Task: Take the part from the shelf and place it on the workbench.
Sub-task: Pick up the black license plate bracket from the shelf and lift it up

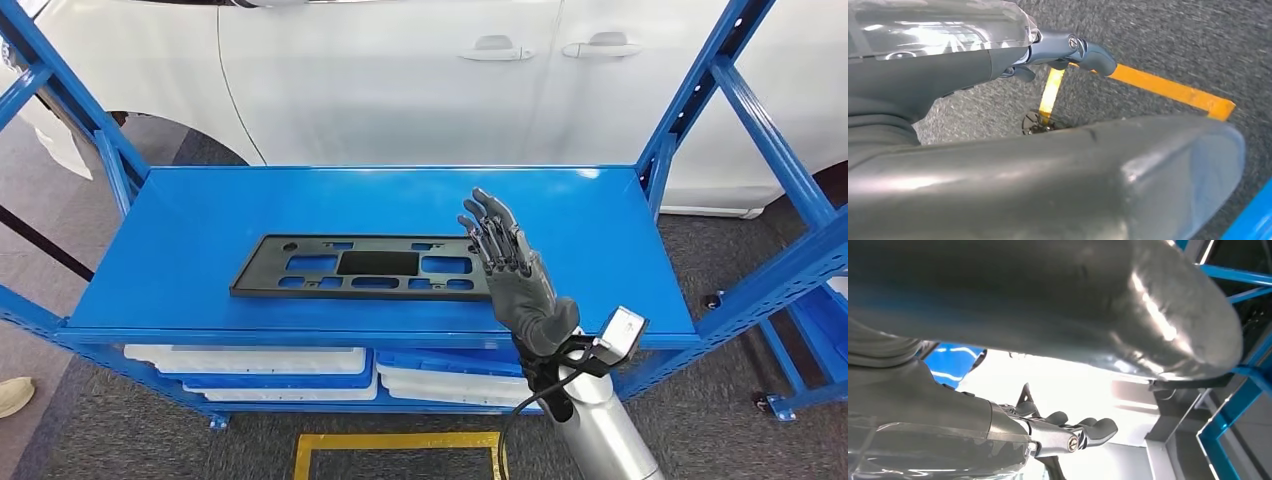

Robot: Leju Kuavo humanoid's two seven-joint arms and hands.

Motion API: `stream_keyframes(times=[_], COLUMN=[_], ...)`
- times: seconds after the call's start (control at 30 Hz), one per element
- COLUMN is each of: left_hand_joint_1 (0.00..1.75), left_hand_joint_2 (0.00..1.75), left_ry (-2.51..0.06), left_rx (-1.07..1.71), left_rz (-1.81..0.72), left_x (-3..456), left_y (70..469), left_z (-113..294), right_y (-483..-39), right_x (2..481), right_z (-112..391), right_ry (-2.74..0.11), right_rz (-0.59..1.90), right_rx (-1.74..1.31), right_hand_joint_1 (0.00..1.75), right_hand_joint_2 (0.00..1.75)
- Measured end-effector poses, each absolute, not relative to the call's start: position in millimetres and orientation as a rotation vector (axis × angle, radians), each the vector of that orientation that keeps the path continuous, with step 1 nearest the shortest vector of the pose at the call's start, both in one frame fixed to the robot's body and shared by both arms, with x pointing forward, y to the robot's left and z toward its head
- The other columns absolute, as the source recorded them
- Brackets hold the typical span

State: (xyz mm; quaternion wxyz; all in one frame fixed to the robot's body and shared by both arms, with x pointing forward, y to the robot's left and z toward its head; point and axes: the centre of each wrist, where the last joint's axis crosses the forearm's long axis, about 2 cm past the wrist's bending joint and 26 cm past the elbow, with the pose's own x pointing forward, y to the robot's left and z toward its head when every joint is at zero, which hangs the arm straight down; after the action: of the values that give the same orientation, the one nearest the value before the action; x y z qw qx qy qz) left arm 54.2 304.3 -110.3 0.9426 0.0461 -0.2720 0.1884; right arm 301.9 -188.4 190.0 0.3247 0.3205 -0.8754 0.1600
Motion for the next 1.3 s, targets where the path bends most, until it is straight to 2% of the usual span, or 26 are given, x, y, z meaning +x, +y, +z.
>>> stream_keyframes(times=[0.07,0.27,0.43,0.83,1.07,1.3], left_hand_joint_1=[0.0,0.0,0.0,0.0,0.0,0.0], left_hand_joint_2=[0.0,0.0,0.0,0.0,0.0,0.0], left_ry=[-0.559,-0.552,-0.552,-0.556,-0.567,-0.569], left_rx=[0.094,0.095,0.099,0.096,0.092,0.092], left_rz=[0.382,0.377,0.376,0.371,0.354,0.342], left_x=[57,56,54,52,55,56], left_y=[305,305,306,306,306,306], left_z=[-110,-110,-110,-111,-110,-110], right_y=[-185,-173,-169,-180,-160,-130], right_x=[304,306,309,299,295,293], right_z=[190,180,182,169,157,138], right_ry=[-2.294,-2.287,-2.384,-2.408,-2.385,-2.326], right_rz=[0.455,0.623,0.812,1.052,1.321,1.491], right_rx=[0.824,0.623,0.245,-0.128,-0.486,-0.519], right_hand_joint_1=[0.0,0.0,0.0,0.0,0.0,0.0], right_hand_joint_2=[1.75,1.75,1.75,1.75,1.75,1.75])
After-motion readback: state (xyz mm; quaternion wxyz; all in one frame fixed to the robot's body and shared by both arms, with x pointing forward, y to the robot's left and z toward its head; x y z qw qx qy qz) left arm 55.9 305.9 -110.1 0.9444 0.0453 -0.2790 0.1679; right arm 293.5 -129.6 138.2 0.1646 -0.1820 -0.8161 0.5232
